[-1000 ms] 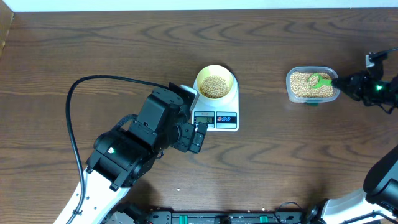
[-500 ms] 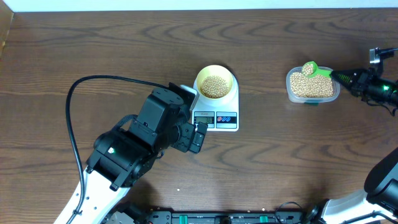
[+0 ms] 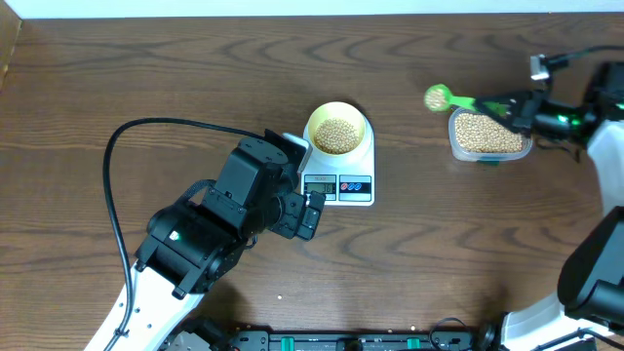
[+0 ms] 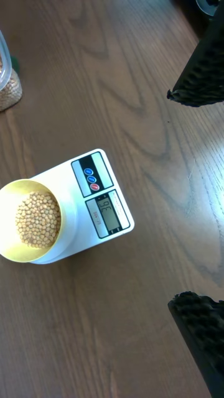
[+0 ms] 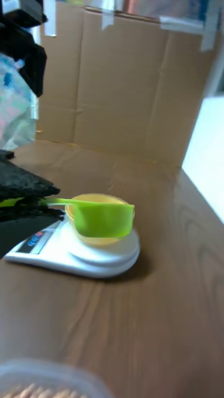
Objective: Scoop item into bowl and weigh 50g on scale
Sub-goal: 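Scoop soybeans from the tub and lift the scoop with the right gripper, then carry the filled scoop over the yellow bowl with the right gripper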
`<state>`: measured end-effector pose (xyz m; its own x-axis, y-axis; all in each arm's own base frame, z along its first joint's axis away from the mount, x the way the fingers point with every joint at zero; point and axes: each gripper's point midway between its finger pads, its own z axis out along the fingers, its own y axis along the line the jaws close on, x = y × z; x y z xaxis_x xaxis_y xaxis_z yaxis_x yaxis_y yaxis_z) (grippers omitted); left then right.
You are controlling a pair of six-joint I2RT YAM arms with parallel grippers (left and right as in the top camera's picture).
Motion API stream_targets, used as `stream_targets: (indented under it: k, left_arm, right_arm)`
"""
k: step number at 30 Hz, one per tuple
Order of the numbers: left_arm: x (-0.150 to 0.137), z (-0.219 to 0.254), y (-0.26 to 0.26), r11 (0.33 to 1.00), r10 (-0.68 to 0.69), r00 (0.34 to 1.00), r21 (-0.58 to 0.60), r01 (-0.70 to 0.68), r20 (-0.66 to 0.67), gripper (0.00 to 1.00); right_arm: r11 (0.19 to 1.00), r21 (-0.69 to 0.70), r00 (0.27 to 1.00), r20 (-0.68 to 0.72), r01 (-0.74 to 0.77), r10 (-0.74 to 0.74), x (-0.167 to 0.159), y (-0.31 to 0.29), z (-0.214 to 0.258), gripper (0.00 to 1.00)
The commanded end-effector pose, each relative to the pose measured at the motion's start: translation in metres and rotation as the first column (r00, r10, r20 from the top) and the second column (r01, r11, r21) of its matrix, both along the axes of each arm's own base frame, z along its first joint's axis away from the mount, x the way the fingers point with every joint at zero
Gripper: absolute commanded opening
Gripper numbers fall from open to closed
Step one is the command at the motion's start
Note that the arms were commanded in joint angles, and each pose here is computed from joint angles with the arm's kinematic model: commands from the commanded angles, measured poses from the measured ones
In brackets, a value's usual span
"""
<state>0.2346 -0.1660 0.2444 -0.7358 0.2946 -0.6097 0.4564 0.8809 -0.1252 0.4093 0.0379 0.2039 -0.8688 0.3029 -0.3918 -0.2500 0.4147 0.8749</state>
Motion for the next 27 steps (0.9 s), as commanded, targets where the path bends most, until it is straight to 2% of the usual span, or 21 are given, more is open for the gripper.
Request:
stream_targets:
  k: [1, 8, 17, 27]
  left_arm:
    - [0.002, 0.008, 0.0, 1.0, 0.006, 1.0, -0.017, -0.006, 0.015, 0.98]
    - [0.002, 0.009, 0.0, 1.0, 0.006, 1.0, -0.017, -0.006, 0.015, 0.98]
    - [0.002, 0.008, 0.0, 1.0, 0.006, 1.0, -0.016, -0.006, 0.015, 0.98]
    - [0.002, 0.008, 0.0, 1.0, 0.006, 1.0, -0.016, -0.006, 0.015, 0.98]
  right_arm:
    - [0.996, 0.072, 0.997, -0.053, -0.049, 0.053, 0.002, 0.029, 0.005, 0.01]
    - [0.99, 0.083, 0.991, -0.048, -0.118, 0.122, 0.01, 0.077, 0.014, 0.01]
    - [0.976, 0.076, 0.977, -0.05, -0.203, 0.207, 0.0, 0.116, 0.013, 0.01]
    - [0.965, -0.087, 0.969, -0.044, -0.246, 0.243, -0.009, 0.168, -0.01, 0.01]
